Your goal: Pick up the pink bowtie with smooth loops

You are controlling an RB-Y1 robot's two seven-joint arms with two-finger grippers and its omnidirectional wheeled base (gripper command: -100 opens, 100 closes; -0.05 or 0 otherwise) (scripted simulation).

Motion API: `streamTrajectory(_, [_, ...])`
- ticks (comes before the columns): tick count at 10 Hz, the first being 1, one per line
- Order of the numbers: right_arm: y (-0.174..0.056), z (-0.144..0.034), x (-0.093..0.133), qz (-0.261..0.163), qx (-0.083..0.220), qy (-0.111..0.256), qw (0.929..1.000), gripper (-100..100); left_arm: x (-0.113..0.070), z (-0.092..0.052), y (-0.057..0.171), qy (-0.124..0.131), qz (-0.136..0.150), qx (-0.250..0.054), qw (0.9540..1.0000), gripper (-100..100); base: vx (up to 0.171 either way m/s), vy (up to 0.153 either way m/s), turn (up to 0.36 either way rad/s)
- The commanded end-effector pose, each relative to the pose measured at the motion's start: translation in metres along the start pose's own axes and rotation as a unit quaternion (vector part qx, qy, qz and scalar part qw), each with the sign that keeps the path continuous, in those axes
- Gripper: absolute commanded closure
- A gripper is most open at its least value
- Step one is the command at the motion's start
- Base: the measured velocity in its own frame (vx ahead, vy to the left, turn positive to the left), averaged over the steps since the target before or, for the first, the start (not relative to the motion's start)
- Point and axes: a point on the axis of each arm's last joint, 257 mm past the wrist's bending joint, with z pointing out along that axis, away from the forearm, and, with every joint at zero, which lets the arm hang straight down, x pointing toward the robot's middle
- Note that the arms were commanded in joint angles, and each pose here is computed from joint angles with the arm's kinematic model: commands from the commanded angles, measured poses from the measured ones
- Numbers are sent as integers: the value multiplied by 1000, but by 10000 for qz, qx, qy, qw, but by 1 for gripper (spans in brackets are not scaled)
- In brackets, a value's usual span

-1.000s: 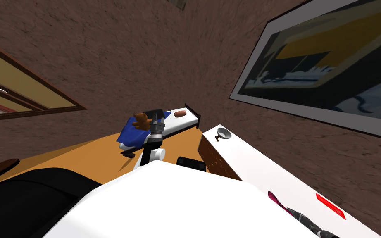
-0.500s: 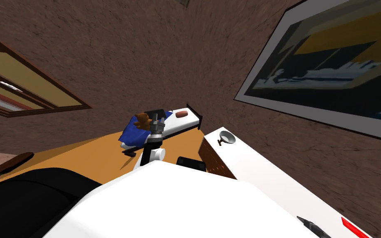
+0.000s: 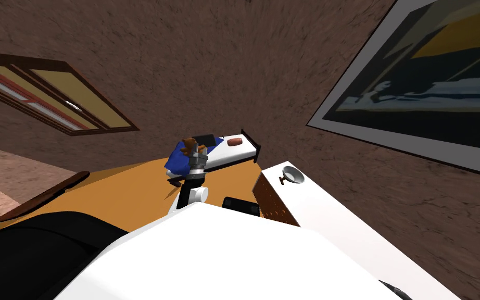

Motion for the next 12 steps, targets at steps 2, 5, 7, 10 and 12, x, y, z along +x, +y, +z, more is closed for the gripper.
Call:
streamTrajectory(2, [8, 9, 8, 301, -35, 74, 9995, -100, 0, 0, 0, 0, 0, 0, 10000, 0, -118, -13, 252])
streamTrajectory(5, [7, 8, 8, 249, -35, 61, 9997, 100, 0, 0, 0, -1, 1, -1, 10000, 0, -19, -2, 7])
streamTrajectory(7, [6, 8, 8, 255, -24, 61, 9997, 100, 0, 0, 0, -1, 1, -1, 10000, 0, 0, 0, 0])
streamTrajectory(10, [4, 4, 4, 142, -18, 37, 9999, 100, 0, 0, 0, -1, 1, -1, 10000, 0, 18, 2, -67])
streamTrajectory(12, [0, 0, -1, -20, -3, 0, 10000, 100, 0, 0, 0, -1, 3, -2, 10000, 0, 102, 3, -238])
